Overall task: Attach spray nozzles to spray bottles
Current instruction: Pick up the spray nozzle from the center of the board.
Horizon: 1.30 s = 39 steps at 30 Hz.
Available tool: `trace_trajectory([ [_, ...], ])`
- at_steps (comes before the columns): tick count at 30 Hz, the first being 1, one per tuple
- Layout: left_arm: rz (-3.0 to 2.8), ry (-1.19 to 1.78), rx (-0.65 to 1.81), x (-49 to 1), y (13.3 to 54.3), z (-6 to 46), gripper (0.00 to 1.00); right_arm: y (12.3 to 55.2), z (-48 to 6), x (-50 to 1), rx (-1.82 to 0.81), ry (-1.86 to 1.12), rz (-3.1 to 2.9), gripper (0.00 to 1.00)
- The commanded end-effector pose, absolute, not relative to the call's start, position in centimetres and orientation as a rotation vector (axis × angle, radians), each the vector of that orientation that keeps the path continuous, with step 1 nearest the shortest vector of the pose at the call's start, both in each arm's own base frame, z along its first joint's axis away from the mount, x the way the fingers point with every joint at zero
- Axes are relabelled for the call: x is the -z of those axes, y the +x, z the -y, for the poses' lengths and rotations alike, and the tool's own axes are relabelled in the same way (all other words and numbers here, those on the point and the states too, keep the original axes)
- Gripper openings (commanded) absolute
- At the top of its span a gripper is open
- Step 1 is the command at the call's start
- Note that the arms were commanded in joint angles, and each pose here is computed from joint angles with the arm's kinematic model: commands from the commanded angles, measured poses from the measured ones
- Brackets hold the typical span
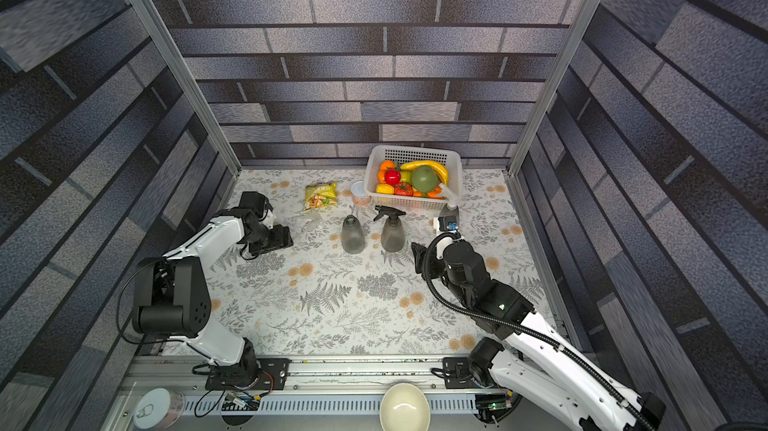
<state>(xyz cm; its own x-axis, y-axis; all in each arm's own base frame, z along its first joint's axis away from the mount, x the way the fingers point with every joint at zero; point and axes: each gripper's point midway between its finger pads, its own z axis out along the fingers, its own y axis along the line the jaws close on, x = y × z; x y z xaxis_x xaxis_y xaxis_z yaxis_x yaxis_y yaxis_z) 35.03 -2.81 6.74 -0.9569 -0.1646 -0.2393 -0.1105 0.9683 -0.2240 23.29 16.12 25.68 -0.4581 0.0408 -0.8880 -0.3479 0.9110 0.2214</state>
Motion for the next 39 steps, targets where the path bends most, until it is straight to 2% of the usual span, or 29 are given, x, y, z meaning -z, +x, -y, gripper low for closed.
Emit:
trace_trajectory([
  [1,-2.857,-0.086,0.33,-7.2,36.3,3.7,0.76,22.6,-16.5,-25.5,-0.499,-0.237,-2.021,0.68],
  [8,-2.943,0.028,0.295,-4.5,37.2,5.1,0.61,22.5,-16.3,-25.2,-0.503,-0.231,-2.021,0.63],
  [17,-2.989,0.203,0.143,-4.2,34.7,6.5,0.42,22.5,-16.6,-25.3,-0.522,-0.231,-2.002,0.57],
  [27,-2.959,0.138,0.126,-5.4,33.3,6.8,0.14,22.4,-17.1,-25.1,-0.562,-0.238,-1.998,0.52],
  [31,-2.917,0.15,0.13,-6.7,33.2,7.6,0.07,22.3,-17.1,-25.1,-0.568,-0.238,-2.0,0.51],
  [39,-2.881,0.059,0.15,-8.5,30.9,8.4,0.05,22.1,-16.9,-25.9,-0.577,-0.237,-1.984,0.5],
])
